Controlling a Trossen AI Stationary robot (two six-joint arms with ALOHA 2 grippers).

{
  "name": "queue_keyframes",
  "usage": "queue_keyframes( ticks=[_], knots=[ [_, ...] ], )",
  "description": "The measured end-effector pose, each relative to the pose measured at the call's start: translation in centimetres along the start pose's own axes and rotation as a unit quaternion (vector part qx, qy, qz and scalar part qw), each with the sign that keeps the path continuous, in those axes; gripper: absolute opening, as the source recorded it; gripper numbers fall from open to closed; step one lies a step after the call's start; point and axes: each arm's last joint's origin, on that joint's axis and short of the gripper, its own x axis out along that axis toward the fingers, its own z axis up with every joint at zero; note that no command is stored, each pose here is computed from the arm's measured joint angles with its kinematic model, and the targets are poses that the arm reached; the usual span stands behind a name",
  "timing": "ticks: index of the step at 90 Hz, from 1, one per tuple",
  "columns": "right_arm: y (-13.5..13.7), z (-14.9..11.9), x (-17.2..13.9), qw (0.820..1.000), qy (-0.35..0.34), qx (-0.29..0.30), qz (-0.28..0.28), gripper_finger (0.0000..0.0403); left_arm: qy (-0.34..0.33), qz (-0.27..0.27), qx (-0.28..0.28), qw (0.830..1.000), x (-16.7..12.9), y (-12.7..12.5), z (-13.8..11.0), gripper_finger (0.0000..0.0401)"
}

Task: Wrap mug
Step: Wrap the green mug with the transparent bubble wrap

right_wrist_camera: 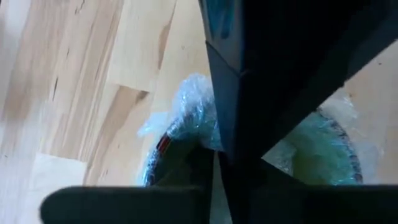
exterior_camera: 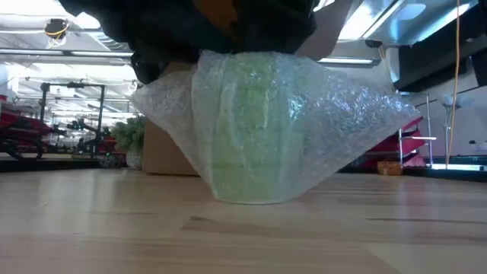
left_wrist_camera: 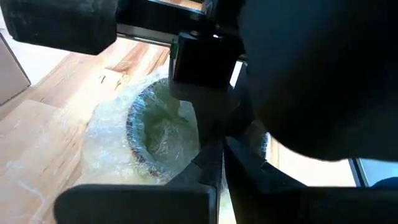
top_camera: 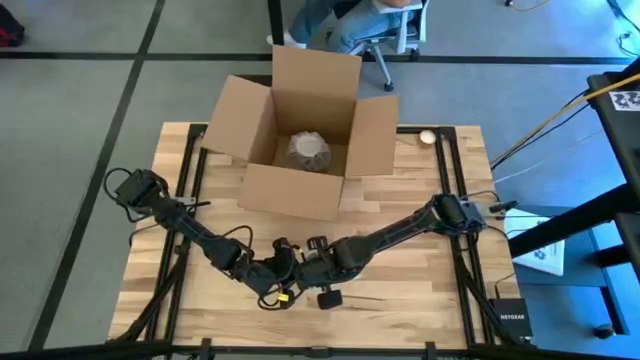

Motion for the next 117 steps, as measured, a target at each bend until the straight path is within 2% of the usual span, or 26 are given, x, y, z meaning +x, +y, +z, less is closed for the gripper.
queue_keyframes(
  ticks=[30,42,56,68,81,91,104,117],
  knots=[
    [-0.1,0.6,-4.9,0.999,0.039,-0.008,-0.026,0.0014,0.002,0.001,-0.006,1.0,0.0,0.0,0.0,0.0],
    [-0.2,0.5,-5.4,0.998,0.046,0.002,-0.045,0.0014,0.002,0.002,-0.005,1.0,0.0,0.0,0.0,0.0],
    [-0.5,0.0,-2.9,0.997,0.045,0.007,-0.058,0.0014,0.0,0.004,-0.004,1.0,0.0,0.0,0.0,0.0],
    [-0.8,-1.3,0.4,0.998,0.055,0.019,-0.038,0.0014,-0.004,0.007,-0.007,1.0,0.0,0.0,0.0,0.0],
    [-0.9,-1.6,1.2,0.998,0.051,0.026,-0.026,0.0014,-0.007,0.008,-0.008,1.0,0.0,0.0,0.1,0.0],
    [-0.8,-0.8,0.1,0.999,0.043,0.021,-0.021,0.0014,-0.001,0.01,-0.005,1.0,0.0,0.1,0.0,0.0],
    [-0.8,0.6,-2.8,0.999,0.024,0.016,-0.017,0.0014,-0.002,0.01,-0.005,1.0,0.0,0.1,0.0,0.0],
    [-0.2,0.4,-5.2,0.998,0.053,0.009,-0.027,0.0014,-0.002,0.01,-0.005,1.0,0.0,0.1,0.0,0.0]
  ],
)
